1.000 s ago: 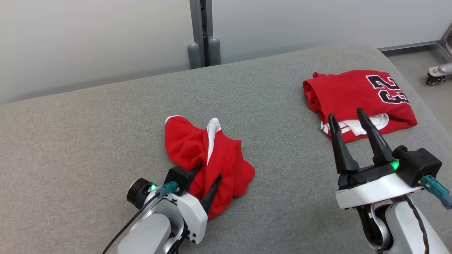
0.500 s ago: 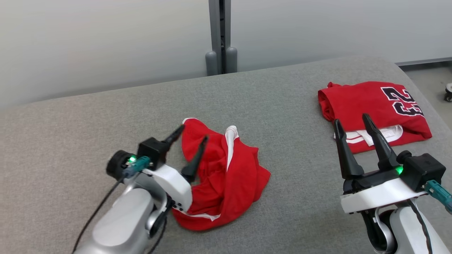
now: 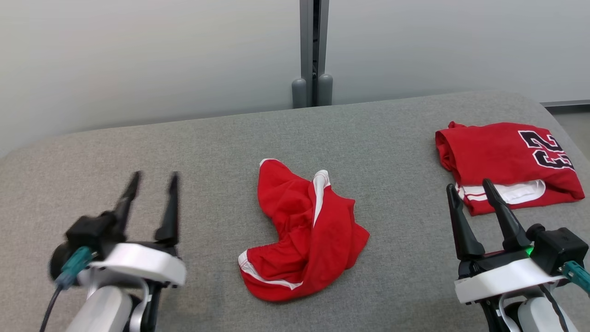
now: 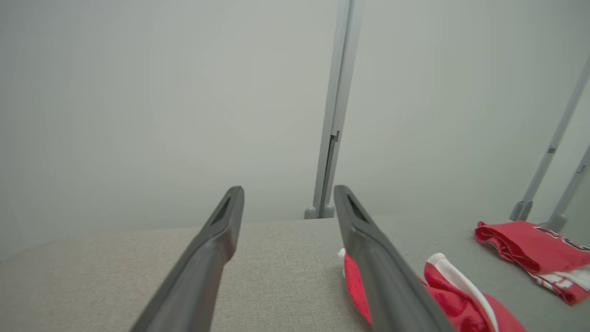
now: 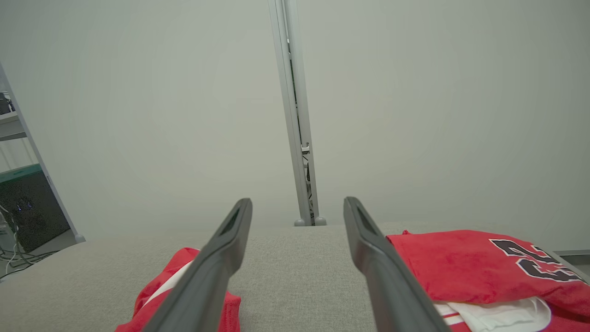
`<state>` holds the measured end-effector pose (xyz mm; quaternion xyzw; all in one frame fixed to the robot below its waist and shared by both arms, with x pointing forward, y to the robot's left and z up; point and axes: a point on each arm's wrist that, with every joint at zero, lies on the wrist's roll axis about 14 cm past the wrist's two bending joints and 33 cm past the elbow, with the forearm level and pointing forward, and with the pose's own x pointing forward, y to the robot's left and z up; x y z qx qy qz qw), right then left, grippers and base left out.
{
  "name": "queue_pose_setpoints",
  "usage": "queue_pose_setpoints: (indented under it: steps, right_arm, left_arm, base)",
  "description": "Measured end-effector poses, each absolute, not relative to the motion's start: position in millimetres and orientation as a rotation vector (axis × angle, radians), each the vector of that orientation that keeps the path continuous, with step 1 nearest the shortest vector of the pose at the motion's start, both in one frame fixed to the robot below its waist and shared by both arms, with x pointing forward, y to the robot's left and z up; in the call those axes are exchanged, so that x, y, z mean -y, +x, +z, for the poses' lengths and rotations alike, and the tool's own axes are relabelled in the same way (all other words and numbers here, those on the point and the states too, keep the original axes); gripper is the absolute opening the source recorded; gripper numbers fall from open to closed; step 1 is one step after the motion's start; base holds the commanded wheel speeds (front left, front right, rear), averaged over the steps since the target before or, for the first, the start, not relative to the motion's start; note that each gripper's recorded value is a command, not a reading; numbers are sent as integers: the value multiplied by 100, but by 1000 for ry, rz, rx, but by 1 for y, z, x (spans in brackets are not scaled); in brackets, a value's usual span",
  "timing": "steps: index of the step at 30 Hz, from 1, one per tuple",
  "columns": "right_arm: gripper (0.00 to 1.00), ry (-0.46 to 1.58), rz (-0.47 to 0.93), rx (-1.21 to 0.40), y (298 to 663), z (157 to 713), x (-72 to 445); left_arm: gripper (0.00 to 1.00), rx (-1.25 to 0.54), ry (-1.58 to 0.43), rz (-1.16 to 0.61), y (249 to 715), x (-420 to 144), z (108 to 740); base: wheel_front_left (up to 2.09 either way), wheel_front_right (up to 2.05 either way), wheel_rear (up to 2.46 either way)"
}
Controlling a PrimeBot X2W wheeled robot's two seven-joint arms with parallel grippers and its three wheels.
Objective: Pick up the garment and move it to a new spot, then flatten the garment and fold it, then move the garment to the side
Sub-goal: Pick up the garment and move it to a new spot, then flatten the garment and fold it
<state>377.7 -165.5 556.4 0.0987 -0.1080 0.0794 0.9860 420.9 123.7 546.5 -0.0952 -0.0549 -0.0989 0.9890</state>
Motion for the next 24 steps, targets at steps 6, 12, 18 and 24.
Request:
queue_pose_setpoints:
  steps: [6, 12, 18, 24]
  right_arm:
    - [100, 203, 163, 231, 378, 561, 164]
    - [100, 207, 154, 227, 376, 558, 165]
    - [100, 216, 143, 218, 375, 555, 166]
    - [100, 216, 145, 216, 375, 554, 164]
  left_arm:
    - [100, 74, -174, -107, 396, -150, 527]
    - [100, 39, -174, 3, 374, -180, 511]
    - [100, 18, -171, 27, 358, -190, 499]
    - [100, 24, -152, 19, 356, -191, 498]
  base:
    - [0, 0, 0]
    - [0, 0, 0]
    - [0, 0, 0]
    - [0, 0, 0]
